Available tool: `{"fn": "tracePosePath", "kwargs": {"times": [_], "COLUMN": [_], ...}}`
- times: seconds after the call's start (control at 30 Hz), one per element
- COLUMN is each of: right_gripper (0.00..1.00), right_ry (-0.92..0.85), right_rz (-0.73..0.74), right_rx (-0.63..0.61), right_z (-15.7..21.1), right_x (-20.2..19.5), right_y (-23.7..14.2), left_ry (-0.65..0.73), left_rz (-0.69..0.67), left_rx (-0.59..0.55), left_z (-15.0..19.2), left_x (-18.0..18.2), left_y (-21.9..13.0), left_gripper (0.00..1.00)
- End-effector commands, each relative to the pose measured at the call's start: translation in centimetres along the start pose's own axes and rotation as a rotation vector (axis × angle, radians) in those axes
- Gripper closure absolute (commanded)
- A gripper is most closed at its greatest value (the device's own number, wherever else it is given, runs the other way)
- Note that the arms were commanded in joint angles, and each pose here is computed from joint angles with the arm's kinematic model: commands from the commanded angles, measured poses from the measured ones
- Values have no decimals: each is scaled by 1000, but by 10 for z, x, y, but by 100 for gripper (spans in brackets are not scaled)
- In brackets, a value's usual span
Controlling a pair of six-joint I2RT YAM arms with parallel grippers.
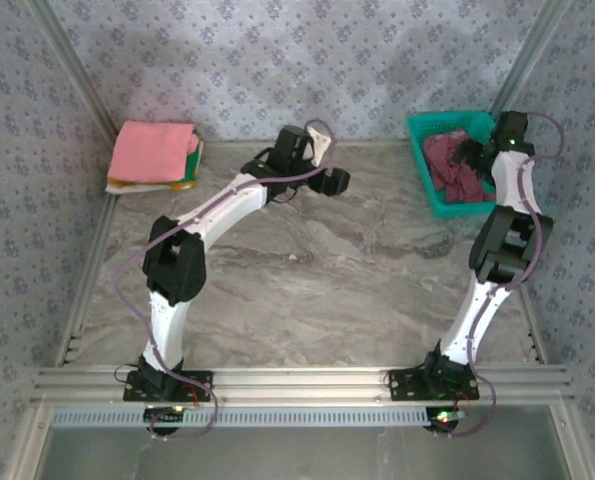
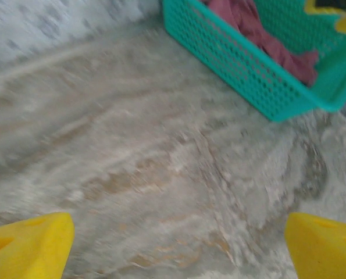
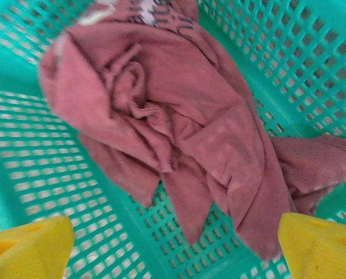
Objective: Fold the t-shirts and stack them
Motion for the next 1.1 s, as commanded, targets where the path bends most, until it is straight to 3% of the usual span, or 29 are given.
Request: {"fn": "tracePosePath", "kwargs": {"times": [0.0, 0.27, 0.37, 0.5, 0.6, 0.67, 0.83, 1.07], "right_gripper": [7, 8, 15, 36, 63, 79, 100, 100], "right_ry": [-11, 42, 68, 93, 94, 91, 51, -33], "right_rz": [-14, -72, -97, -148, -170, -179, -212, -283], "right_rx": [41, 130, 168, 168, 151, 134, 34, -170], "right_z": [-2, 8, 14, 13, 9, 1, -31, -78], "right_x": [9, 19, 24, 31, 35, 40, 60, 103], "right_y": [12, 80, 100, 117, 118, 110, 62, -51], "left_ry": [27, -4, 5, 17, 15, 15, 14, -9], "left_rz": [52, 59, 35, 17, 8, 2, -18, -100], "left_rx": [-36, 29, 52, 54, 57, 56, 35, -52], "left_z": [-12, 22, 30, 35, 38, 38, 33, 14], "left_x": [-21, -24, -20, -19, -16, -15, -13, 0], "left_y": [-5, 2, 1, -2, -2, -1, -6, -35], "left_gripper": [7, 6, 6, 6, 6, 6, 7, 7]}}
Point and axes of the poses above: each hand's point on the last joint's axis, 136 mm out from that joint toward the fingers, its own y axis out along the fingers, its own x axis along the line the jaws close on, z = x × y, the point moved 2 cm from there along -y, back along the fingers, and after that the axes turned 10 degrees about y, right-handed, at the moved point
